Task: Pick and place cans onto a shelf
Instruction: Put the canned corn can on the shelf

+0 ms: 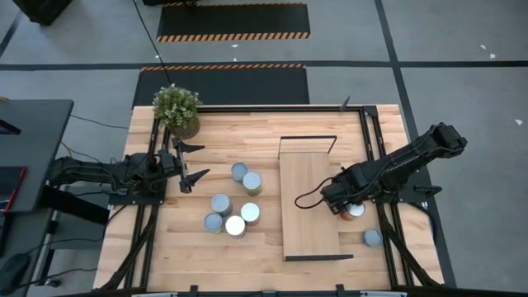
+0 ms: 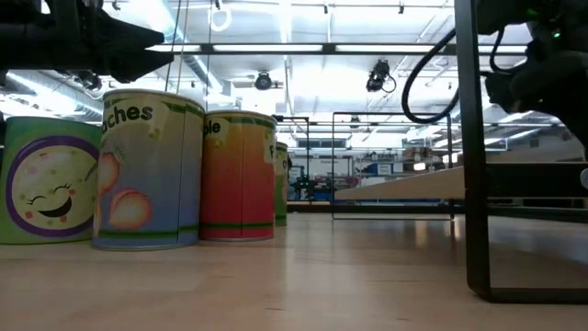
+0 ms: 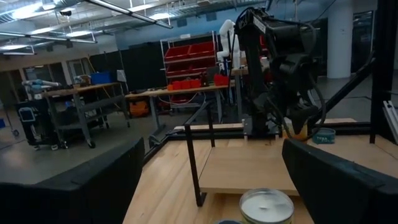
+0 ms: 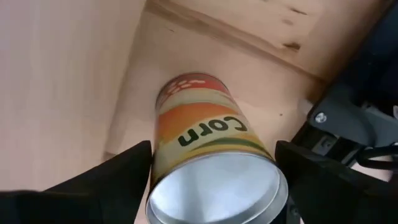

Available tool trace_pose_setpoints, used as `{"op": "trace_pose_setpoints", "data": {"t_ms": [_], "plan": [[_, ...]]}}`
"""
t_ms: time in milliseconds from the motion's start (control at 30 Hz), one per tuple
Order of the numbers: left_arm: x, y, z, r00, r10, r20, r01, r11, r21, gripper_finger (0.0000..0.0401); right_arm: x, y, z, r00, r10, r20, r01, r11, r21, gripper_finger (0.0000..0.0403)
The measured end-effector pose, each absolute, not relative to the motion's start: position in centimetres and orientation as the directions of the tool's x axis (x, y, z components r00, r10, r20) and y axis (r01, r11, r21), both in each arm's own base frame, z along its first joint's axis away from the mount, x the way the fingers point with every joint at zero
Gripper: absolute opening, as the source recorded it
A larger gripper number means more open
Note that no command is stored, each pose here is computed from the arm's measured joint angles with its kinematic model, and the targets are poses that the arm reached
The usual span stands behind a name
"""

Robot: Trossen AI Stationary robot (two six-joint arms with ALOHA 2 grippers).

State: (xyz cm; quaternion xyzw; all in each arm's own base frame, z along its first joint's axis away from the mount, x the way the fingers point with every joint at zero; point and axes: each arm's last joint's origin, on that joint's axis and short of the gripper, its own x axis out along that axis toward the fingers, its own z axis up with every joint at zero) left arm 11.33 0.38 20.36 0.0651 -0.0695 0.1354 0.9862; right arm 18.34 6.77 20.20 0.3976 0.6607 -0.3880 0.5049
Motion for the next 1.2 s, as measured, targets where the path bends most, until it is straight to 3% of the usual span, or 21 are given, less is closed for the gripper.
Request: {"op": "trace_pose_setpoints", "data": {"t_ms": [733, 1000, 1200], "plan": [[11.3, 0.4, 20.3, 0.954, 0.258, 0.151, -0.276, 0.955, 0.110, 0.0386, 17.7, 7.4, 18.3, -0.198, 0.251, -0.948, 0.898, 0.434, -0.072, 0.0346], [11.3, 0.4, 20.3, 0.954, 0.258, 0.151, -0.276, 0.955, 0.110, 0.0386, 17.7, 7.4, 18.4, -0.205, 0.276, -0.939, 0.891, 0.450, -0.063, 0.0303], [11.3, 0.4, 20.3, 0.954, 0.258, 0.152, -0.276, 0.955, 0.110, 0.0386, 18.6, 7.1, 19.3, -0.167, 0.308, -0.937, 0.889, 0.458, -0.007, 0.0310]]}}
